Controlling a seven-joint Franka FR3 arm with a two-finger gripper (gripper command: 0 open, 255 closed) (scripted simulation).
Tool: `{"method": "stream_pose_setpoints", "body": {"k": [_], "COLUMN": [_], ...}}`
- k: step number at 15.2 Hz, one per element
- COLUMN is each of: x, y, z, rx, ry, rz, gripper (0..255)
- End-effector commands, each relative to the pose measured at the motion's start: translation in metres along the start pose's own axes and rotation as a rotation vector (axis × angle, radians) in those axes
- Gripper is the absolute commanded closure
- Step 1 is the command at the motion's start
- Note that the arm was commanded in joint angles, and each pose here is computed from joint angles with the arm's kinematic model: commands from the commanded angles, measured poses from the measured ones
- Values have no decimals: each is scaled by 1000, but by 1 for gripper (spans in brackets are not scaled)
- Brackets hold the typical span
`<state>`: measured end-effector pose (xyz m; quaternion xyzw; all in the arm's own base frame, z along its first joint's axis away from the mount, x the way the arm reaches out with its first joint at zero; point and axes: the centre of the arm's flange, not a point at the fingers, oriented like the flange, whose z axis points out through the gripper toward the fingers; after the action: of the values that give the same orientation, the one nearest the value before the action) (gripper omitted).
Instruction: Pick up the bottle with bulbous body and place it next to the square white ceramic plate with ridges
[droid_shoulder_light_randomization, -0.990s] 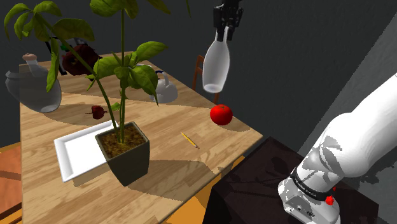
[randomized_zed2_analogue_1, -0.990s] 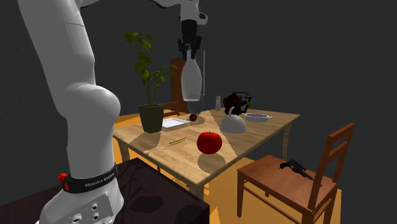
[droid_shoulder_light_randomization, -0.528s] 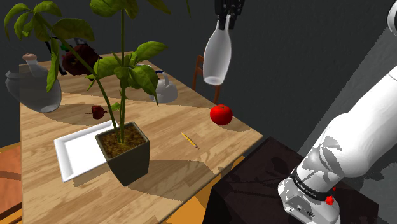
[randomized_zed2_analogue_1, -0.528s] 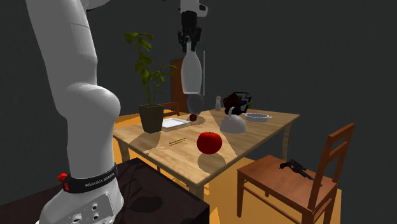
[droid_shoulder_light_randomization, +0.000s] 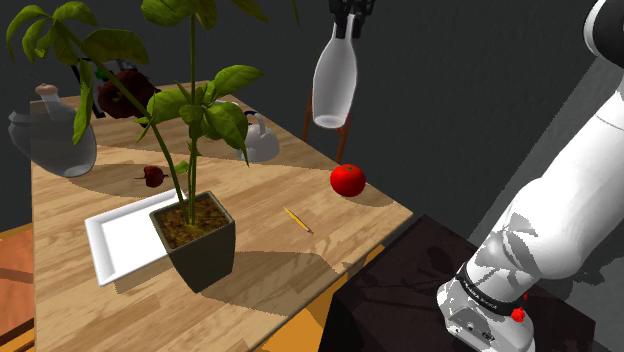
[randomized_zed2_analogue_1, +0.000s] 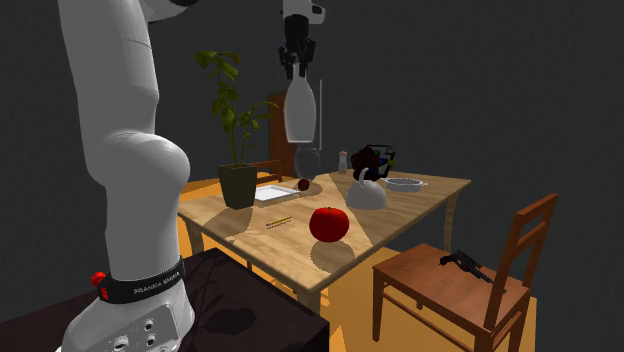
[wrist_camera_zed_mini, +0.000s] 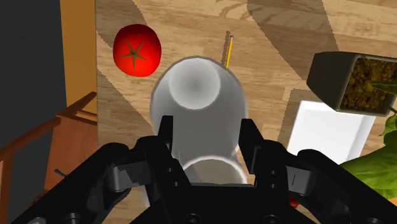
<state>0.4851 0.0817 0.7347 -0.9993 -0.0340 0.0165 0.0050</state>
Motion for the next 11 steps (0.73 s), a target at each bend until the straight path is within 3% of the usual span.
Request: {"method": "stream_pose_setpoints", "body": {"k": [1, 11], "x": [14, 87], "y": [-16, -95], "z": [17, 94], "rx": [0, 0], "ry": [1, 1], "rz": [0, 0], "gripper": [255, 255]}}
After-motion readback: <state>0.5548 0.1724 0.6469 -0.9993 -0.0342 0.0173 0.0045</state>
